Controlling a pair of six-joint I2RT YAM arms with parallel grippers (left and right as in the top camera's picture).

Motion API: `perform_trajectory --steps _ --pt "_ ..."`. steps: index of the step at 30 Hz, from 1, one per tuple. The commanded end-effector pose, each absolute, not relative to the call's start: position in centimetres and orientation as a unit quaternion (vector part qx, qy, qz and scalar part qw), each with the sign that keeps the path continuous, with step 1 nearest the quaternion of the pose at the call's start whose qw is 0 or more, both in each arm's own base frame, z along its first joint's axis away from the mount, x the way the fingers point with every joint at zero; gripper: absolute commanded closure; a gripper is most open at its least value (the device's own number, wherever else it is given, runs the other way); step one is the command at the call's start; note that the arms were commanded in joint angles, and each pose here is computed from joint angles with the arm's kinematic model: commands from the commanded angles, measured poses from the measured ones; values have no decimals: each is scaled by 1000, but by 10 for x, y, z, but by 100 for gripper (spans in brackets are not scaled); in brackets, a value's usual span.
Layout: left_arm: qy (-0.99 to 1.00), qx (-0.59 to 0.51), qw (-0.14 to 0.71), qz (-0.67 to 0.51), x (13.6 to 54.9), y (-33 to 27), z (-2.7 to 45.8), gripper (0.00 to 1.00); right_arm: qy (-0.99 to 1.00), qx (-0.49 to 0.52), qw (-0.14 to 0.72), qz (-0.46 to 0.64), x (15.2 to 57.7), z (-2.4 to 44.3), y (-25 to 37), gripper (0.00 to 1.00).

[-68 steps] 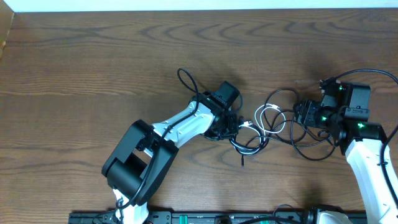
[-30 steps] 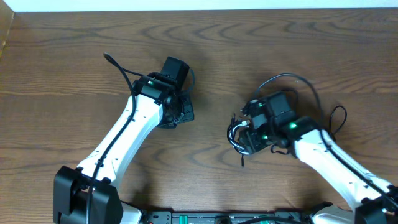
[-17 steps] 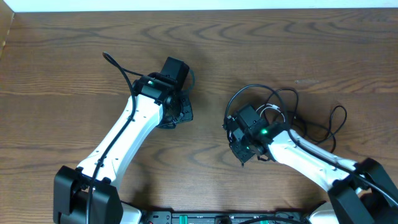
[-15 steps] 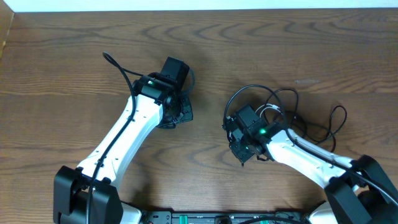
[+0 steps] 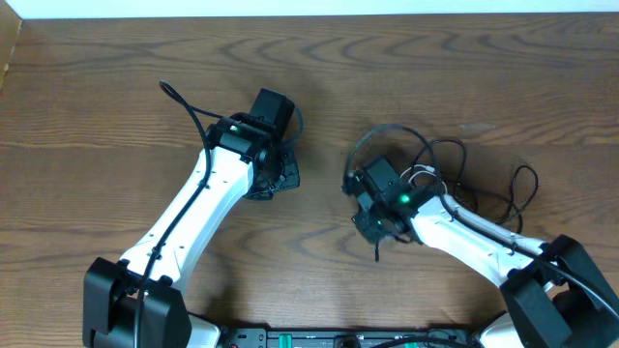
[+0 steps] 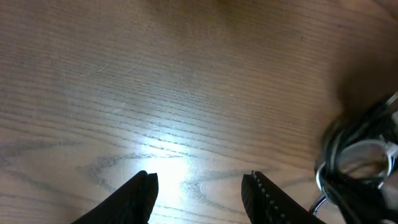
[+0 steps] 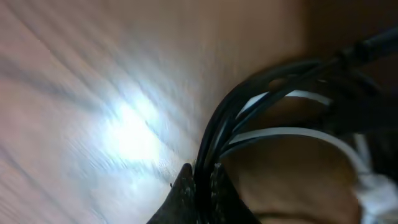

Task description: Untangle cables

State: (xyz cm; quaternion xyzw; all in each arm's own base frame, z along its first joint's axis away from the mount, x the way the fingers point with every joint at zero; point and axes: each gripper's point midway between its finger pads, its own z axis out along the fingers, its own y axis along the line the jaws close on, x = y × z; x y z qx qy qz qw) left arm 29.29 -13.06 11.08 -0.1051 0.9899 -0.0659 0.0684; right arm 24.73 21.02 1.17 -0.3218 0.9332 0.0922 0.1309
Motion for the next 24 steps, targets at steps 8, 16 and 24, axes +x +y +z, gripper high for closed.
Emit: perform_trajectory --steps 8,16,24 --pt "984 -91 67 -136 300 -156 115 61 911 -212 302 186 326 153 270 99" --pt "970 -76 84 -215 314 -184 128 61 943 0 255 215 342 146 235 99" --pt "968 -86 91 -216 320 -177 129 61 954 116 151 234 328 117 193 99"
